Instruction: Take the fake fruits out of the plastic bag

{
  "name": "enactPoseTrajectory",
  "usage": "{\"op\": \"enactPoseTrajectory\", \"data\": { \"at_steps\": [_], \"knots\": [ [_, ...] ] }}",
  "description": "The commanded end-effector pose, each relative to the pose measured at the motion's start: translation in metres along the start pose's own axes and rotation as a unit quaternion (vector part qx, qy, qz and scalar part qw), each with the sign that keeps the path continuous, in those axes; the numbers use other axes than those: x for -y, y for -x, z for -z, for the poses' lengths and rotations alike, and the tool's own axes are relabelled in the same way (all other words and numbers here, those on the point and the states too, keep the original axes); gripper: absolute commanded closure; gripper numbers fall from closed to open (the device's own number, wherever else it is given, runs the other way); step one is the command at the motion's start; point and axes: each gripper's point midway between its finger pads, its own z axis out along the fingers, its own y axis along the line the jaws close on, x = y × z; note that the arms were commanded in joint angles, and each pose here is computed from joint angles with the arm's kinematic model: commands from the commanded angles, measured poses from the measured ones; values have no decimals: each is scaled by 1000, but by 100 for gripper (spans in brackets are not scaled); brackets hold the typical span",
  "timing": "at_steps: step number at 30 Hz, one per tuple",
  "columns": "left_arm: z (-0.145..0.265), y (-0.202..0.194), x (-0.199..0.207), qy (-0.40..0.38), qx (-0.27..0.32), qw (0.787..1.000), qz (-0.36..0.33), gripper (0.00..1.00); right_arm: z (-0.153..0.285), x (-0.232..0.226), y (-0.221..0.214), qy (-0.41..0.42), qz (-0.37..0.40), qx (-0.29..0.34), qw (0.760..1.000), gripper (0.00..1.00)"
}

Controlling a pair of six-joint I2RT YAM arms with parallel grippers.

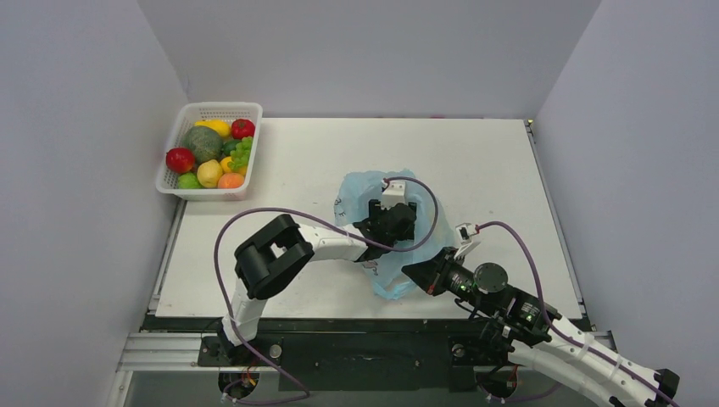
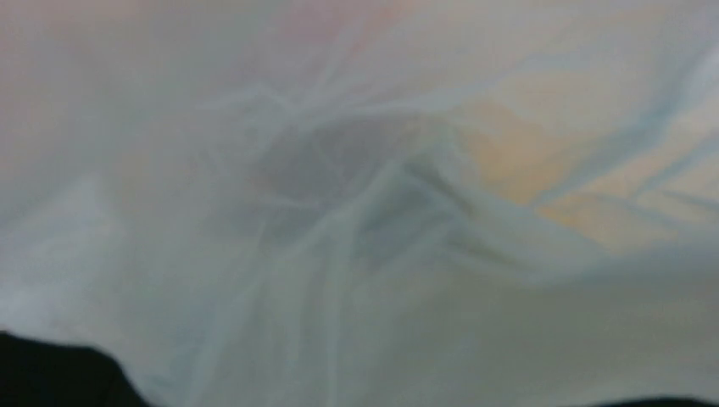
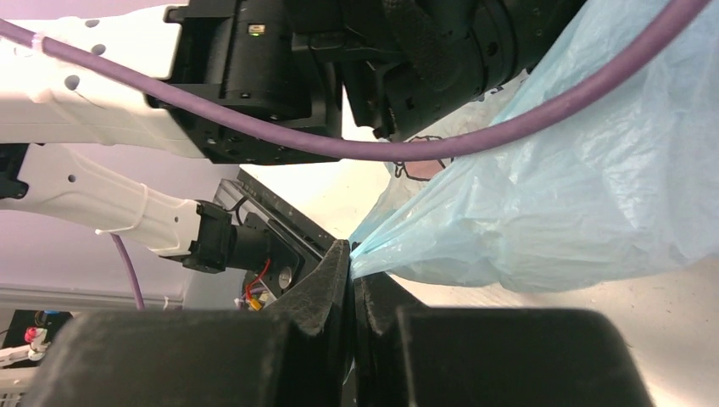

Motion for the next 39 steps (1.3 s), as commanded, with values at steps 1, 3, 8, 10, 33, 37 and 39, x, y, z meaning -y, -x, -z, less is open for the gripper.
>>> {"op": "enactPoseTrajectory", "data": {
  "at_steps": [1,3,8,10,33,37,39],
  "knots": [
    [-13,22,4,-2,52,999,-3,35,6,-21,16,31,3,18,999,100],
    [-9,30,5,-8,76,997,3,41,6,-20,15,28,4,17,999,100],
    [11,50,-1,-3,122,992,15,74,8,-13,16,13,12,19,1000,100],
    [23,56,-5,-1,135,991,18,88,8,-8,15,3,18,20,1000,100],
    [276,60,-3,-330,-73,932,127,100,1,21,40,-97,148,39,983,100],
    [286,91,-68,-206,-29,970,123,100,3,20,37,-88,145,35,985,100],
    [287,109,-107,-135,-2,983,124,100,3,22,35,-89,144,34,985,100]
  ]
}}
